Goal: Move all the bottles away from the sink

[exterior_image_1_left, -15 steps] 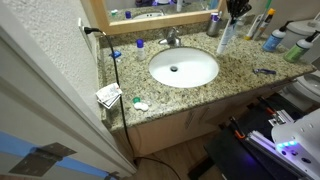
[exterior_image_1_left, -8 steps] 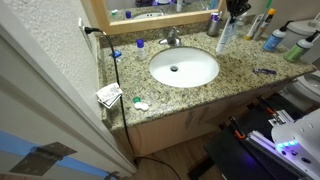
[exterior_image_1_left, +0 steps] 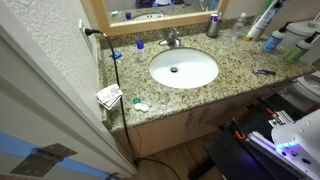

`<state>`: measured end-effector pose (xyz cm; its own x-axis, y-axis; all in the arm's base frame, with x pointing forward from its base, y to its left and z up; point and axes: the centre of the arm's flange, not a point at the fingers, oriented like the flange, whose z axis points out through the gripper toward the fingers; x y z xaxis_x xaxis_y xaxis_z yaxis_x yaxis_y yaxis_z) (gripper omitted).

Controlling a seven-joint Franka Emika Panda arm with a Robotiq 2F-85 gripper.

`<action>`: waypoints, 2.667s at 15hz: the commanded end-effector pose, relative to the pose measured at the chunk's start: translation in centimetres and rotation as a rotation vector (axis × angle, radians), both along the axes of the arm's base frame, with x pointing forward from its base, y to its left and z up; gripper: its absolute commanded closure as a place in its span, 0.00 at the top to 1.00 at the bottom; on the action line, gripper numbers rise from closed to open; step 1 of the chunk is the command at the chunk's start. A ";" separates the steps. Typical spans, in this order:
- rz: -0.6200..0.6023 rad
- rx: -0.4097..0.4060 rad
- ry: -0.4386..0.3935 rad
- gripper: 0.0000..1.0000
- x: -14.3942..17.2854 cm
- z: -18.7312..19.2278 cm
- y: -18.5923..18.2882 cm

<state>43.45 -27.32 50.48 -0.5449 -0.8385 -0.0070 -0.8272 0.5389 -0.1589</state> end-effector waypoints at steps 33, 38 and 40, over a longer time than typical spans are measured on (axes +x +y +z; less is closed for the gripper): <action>-0.432 0.103 0.053 0.01 -3.6 -11.3 -7.7; -0.438 0.165 0.036 0.01 -5.5 -11.4 -10.5; -0.439 0.156 0.042 0.01 -6.3 -11.2 -11.1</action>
<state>38.01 -36.82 39.95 -0.8544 -0.5116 -0.0910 -0.5100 0.8592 -0.0423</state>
